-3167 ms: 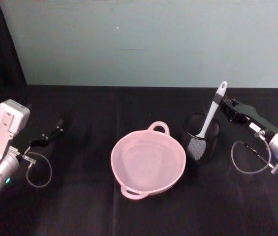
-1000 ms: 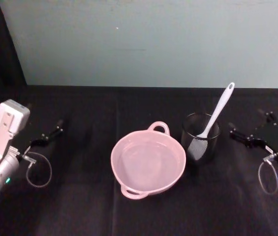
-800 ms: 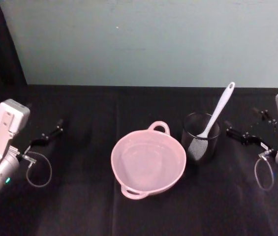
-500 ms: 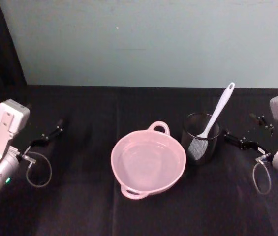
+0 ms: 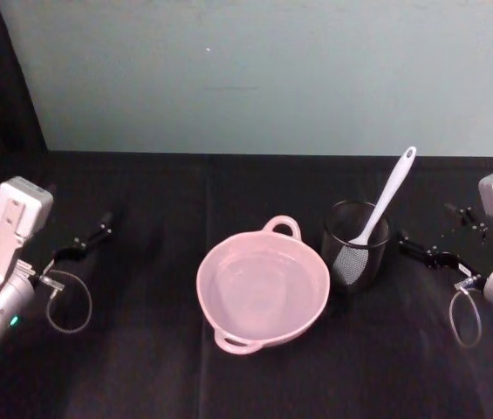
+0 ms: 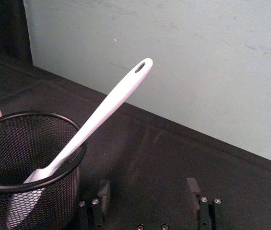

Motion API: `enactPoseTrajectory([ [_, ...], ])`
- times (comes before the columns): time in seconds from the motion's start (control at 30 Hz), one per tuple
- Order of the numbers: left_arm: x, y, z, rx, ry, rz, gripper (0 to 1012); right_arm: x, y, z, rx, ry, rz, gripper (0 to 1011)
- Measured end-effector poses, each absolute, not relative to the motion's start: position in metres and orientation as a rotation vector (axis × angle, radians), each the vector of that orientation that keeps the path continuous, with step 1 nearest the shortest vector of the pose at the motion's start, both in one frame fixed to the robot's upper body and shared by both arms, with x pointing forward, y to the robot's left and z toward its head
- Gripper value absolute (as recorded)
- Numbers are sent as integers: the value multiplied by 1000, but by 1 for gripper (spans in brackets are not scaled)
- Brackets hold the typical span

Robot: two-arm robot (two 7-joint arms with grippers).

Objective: Use the one hand to pick up the spoon and stir the clear water in the bowl.

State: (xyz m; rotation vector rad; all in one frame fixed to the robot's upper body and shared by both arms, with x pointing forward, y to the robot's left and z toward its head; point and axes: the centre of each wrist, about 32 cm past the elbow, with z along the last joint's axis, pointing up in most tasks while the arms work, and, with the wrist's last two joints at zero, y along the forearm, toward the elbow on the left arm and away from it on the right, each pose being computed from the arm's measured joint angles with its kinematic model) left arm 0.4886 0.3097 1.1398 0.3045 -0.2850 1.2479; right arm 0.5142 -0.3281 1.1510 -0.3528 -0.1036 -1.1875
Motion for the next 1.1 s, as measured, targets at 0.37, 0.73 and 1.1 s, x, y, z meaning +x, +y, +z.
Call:
enactPoseTrajectory([
  [0.37, 489, 310, 1140, 304, -285, 1248, 1005, 515, -328, 1151, -351, -102, -1187, 1002],
  [0.73, 489, 310, 1140, 304, -285, 1248, 1005, 515, -329, 1151, -349, -101, -1186, 1002],
  [1.1, 489, 310, 1140, 304, -285, 1248, 1005, 515, -329, 1151, -349, -101, -1186, 1003],
])
